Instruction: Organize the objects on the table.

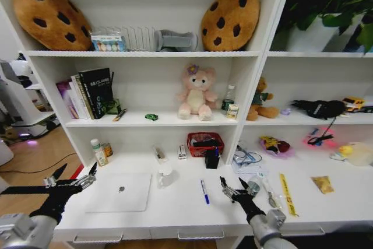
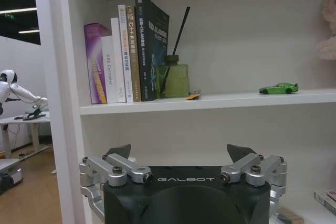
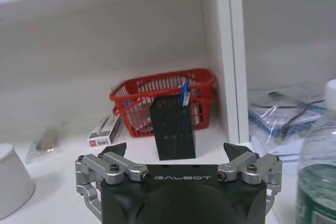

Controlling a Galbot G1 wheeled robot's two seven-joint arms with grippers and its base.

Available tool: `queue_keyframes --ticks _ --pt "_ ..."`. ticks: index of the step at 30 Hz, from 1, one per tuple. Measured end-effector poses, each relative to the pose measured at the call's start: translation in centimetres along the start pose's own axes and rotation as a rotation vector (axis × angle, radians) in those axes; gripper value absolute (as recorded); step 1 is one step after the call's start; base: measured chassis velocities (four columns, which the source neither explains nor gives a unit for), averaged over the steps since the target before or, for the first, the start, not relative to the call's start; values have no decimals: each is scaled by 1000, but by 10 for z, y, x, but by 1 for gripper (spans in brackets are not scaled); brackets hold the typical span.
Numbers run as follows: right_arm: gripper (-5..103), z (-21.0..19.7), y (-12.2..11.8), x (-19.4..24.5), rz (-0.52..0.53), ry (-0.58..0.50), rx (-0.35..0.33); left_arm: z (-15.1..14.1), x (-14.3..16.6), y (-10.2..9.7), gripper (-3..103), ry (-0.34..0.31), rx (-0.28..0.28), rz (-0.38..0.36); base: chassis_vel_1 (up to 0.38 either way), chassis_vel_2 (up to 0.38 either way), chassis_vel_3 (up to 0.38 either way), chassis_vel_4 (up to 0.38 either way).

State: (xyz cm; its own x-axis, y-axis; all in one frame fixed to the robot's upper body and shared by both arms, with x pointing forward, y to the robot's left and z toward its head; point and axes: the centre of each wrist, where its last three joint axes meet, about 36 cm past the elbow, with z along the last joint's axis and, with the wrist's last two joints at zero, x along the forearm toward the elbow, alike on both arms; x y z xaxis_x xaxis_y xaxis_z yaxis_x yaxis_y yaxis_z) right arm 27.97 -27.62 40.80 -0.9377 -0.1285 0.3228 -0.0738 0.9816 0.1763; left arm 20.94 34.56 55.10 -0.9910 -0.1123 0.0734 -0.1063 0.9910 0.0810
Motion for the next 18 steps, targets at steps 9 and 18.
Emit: queue_keyframes --ticks 9,18 --pt "100 23 37 -39 -78 119 32 0 0 0 100 0 0 0 13 26 -9 -18" --pt "100 39 42 -71 -79 183 60 0 0 0 100 0 0 0 -5 -12 0 7"
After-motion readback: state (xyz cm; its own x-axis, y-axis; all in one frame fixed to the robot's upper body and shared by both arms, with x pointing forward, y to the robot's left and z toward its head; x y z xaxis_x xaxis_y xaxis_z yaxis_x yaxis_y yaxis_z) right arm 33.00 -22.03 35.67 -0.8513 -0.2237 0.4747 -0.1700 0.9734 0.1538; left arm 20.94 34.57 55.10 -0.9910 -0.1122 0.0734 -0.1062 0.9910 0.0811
